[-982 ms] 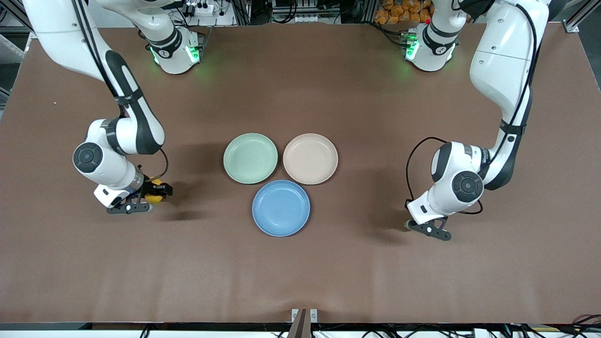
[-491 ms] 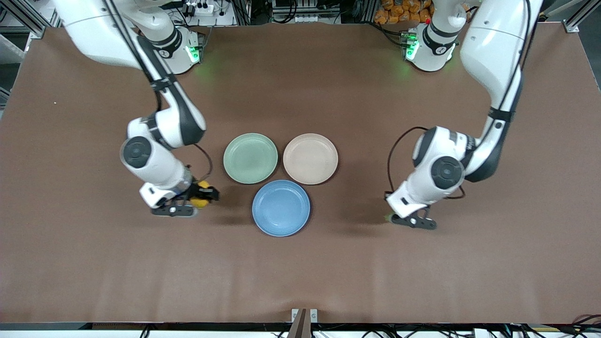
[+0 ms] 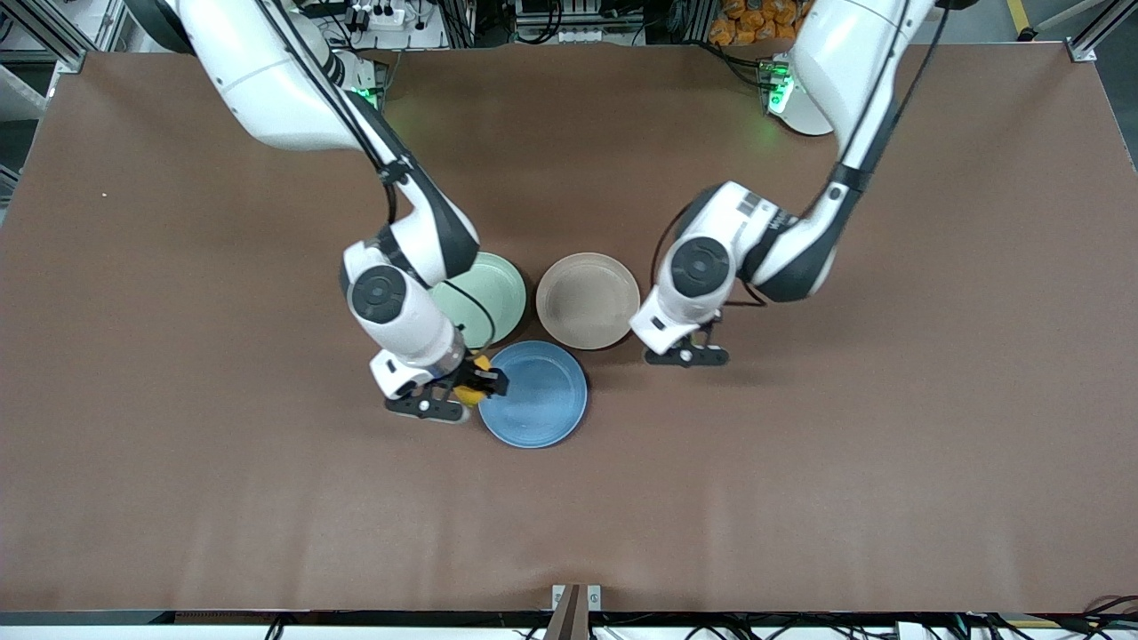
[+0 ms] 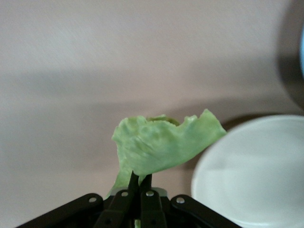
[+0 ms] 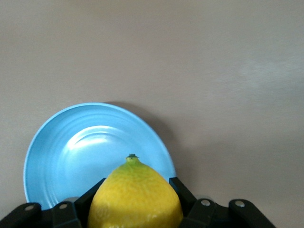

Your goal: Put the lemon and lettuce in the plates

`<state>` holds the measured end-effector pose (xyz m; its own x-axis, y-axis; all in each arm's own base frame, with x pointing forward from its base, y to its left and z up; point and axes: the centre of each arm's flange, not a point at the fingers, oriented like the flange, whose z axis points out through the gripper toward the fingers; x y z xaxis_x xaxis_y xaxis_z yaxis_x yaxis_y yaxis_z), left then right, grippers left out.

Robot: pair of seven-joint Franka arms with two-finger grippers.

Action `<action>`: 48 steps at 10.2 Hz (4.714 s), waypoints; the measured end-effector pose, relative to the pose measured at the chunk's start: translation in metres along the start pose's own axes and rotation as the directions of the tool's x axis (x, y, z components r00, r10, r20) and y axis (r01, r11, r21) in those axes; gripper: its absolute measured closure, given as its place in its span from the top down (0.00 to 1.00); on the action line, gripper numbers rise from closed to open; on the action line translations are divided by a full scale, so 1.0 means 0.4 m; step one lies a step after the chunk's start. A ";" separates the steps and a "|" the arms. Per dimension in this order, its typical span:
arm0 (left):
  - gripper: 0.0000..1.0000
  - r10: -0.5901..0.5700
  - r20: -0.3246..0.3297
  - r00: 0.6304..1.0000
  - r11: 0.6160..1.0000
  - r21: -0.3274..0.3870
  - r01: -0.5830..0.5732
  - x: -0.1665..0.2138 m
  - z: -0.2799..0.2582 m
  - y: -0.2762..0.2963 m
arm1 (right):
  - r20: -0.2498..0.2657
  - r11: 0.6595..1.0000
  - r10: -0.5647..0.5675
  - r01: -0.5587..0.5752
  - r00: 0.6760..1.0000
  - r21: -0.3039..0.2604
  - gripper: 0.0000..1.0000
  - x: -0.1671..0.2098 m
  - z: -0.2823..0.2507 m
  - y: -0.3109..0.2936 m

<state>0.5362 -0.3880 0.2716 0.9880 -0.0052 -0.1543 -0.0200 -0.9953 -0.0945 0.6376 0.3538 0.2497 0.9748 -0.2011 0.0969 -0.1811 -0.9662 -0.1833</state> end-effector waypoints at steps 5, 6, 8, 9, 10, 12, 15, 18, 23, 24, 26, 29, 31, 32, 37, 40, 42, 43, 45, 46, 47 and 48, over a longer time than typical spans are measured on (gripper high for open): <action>0.02 -0.039 -0.011 0.999 0.999 0.011 0.039 -0.172 0.002 0.210 | -0.118 0.993 -0.017 0.030 0.993 0.114 0.58 -0.018 0.118 -0.070; 0.02 -0.039 -0.008 0.999 0.999 0.008 0.039 -0.189 0.009 0.231 | -0.120 0.993 -0.017 0.031 0.993 0.117 0.58 -0.022 0.138 -0.069; 0.02 -0.050 0.008 0.999 0.999 -0.014 0.050 -0.192 0.027 0.266 | -0.120 0.993 -0.015 0.029 0.993 0.115 0.61 -0.019 0.152 -0.065; 0.12 -0.055 0.010 0.998 0.998 -0.021 0.055 -0.186 0.032 0.276 | -0.124 0.993 -0.017 0.031 0.992 0.114 0.64 -0.016 0.149 -0.065; 0.24 -0.060 0.009 0.998 0.998 -0.025 0.060 -0.180 0.032 0.280 | -0.127 0.993 -0.017 0.032 0.992 0.115 0.74 -0.013 0.146 -0.066; 0.56 -0.064 0.004 0.998 0.997 -0.032 0.064 -0.174 0.022 0.282 | -0.132 0.993 -0.013 0.029 0.991 0.115 1.00 -0.003 0.141 -0.062; 0.94 -0.127 -0.032 0.991 0.991 -0.053 0.125 -0.097 -0.030 0.221 | -0.085 0.997 -0.008 0.015 0.996 0.077 1.00 0.019 0.117 -0.065; 1.00 -0.265 -0.091 0.960 0.964 -0.061 0.260 0.059 -0.094 0.038 | 0.055 1.000 0.014 -0.013 0.998 -0.020 1.00 0.060 0.032 -0.073; 1.00 -0.296 -0.147 0.944 0.955 -0.042 0.293 0.221 -0.149 -0.256 | 0.140 0.994 -0.065 0.077 0.988 -0.080 1.00 0.142 -0.194 0.051; 1.00 -0.283 -0.148 0.947 0.959 -0.043 0.280 0.252 -0.158 -0.334 | 0.160 0.990 -0.092 0.107 0.983 -0.089 1.00 0.151 -0.238 0.101; 1.00 -0.269 -0.150 0.951 0.963 -0.047 0.265 0.289 -0.186 -0.474 | 0.177 0.982 -0.145 0.163 0.973 -0.094 1.00 0.171 -0.311 0.234; 1.00 -0.229 -0.118 0.966 0.973 -0.044 0.226 0.260 -0.195 -0.564 | 0.242 0.969 -0.189 0.220 0.952 -0.108 1.00 0.196 -0.415 0.472; 1.00 -0.185 -0.076 0.980 0.982 -0.045 0.182 0.206 -0.195 -0.655 | 0.235 0.961 -0.219 0.251 0.947 -0.116 1.00 0.219 -0.490 0.582; 1.00 -0.168 -0.054 0.984 0.985 -0.048 0.165 0.174 -0.194 -0.713 | 0.216 0.961 -0.218 0.248 0.952 -0.120 1.00 0.222 -0.533 0.608; 1.00 -0.192 0.010 0.981 0.979 -0.075 0.192 0.002 -0.189 -0.879 | 0.148 0.969 -0.184 0.205 0.972 -0.139 1.00 0.198 -0.800 0.755; 1.00 -0.190 -0.016 0.982 0.978 -0.088 0.188 -0.019 -0.222 -0.879 | 0.172 0.972 -0.166 0.191 0.971 -0.138 1.00 0.151 -0.912 0.798; 1.00 -0.194 -0.103 0.976 0.977 -0.111 0.183 0.009 -0.324 -0.880 | 0.205 0.973 -0.158 0.188 0.966 -0.137 1.00 0.126 -0.981 0.798; 1.00 -0.199 -0.164 0.966 0.976 -0.128 0.179 0.023 -0.403 -0.884 | 0.211 0.973 -0.154 0.185 0.965 -0.137 1.00 0.119 -1.014 0.800; 1.00 -0.191 -0.248 0.950 0.977 -0.140 0.160 0.026 -0.538 -0.888 | 0.210 0.974 -0.146 0.177 0.967 -0.138 1.00 0.110 -1.064 0.805; 1.00 -0.156 -0.255 0.954 0.984 -0.128 0.126 0.006 -0.597 -0.884 | 0.212 0.975 -0.144 0.176 0.967 -0.138 1.00 0.105 -1.084 0.806; 1.00 -0.122 -0.256 0.959 0.989 -0.118 0.094 -0.021 -0.663 -0.883 | 0.209 0.975 -0.144 0.175 0.967 -0.138 1.00 0.099 -1.102 0.804; 1.00 -0.103 -0.264 0.959 0.991 -0.112 0.076 -0.053 -0.733 -0.889 | 0.203 0.976 -0.138 0.168 0.969 -0.138 1.00 0.093 -1.121 0.802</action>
<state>0.5672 -0.0620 0.5971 0.9900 0.0724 0.1213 0.0723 -0.9974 0.0051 0.5573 -0.0359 0.6330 0.9964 -0.0288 -0.0794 -0.0310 -0.9991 -0.0272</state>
